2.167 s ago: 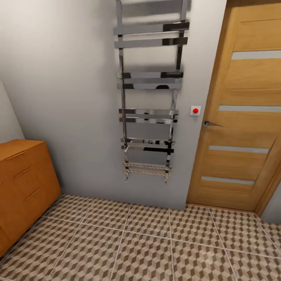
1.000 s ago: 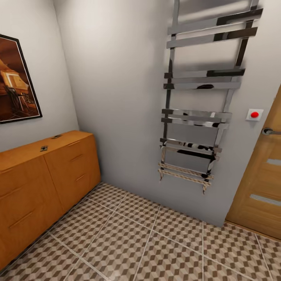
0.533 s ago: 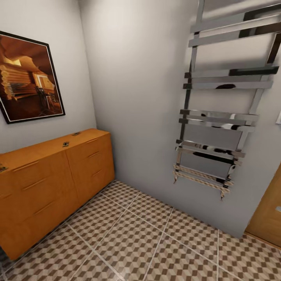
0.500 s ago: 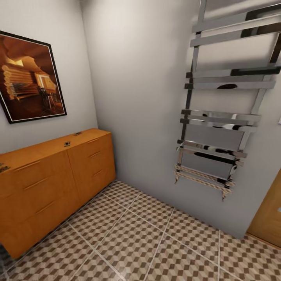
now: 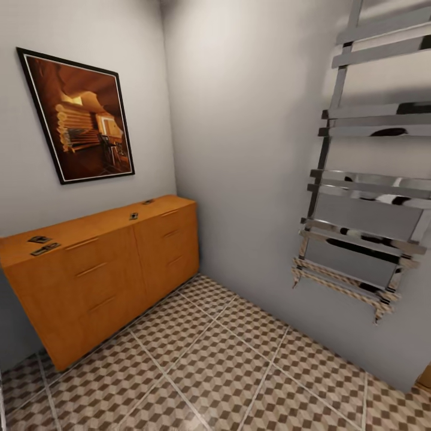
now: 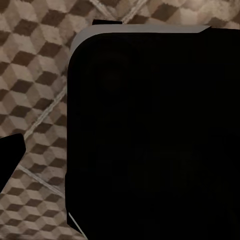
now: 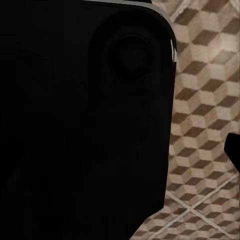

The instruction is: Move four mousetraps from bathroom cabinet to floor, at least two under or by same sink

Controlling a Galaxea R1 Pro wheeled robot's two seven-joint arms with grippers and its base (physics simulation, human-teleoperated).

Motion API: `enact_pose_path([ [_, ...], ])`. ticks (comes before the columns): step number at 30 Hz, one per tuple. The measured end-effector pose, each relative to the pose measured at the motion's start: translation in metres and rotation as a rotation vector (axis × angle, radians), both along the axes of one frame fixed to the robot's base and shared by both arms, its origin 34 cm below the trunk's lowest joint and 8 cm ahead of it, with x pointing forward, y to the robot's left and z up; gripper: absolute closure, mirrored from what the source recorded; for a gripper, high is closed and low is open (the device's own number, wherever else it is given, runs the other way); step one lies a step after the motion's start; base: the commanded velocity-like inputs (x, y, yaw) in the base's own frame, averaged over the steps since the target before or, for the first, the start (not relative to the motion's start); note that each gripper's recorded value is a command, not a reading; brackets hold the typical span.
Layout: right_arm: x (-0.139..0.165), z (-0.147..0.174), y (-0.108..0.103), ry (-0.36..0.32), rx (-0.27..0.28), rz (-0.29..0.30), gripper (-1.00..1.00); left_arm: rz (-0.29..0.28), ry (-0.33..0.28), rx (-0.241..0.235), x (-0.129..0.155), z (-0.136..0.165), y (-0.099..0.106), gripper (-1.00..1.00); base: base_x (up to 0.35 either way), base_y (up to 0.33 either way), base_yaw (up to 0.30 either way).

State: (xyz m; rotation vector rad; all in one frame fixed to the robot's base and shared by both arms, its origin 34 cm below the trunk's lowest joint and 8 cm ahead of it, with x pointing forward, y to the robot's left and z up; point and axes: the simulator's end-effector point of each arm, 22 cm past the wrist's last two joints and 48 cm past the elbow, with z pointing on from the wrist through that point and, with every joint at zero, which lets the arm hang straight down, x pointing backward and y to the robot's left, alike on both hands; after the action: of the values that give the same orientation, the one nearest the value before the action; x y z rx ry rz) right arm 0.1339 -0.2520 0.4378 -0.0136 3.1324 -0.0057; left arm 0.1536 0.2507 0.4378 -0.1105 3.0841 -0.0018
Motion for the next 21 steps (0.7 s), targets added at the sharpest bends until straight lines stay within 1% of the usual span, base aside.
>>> enact_pose_path([
  [21, 0.0000, 0.0000, 0.0000, 0.000, 0.000, 0.001, -1.00, 0.000, 0.000, 0.000, 0.0000, 0.0000, 0.0000, -1.00, 0.000, 0.000, 0.273],
])
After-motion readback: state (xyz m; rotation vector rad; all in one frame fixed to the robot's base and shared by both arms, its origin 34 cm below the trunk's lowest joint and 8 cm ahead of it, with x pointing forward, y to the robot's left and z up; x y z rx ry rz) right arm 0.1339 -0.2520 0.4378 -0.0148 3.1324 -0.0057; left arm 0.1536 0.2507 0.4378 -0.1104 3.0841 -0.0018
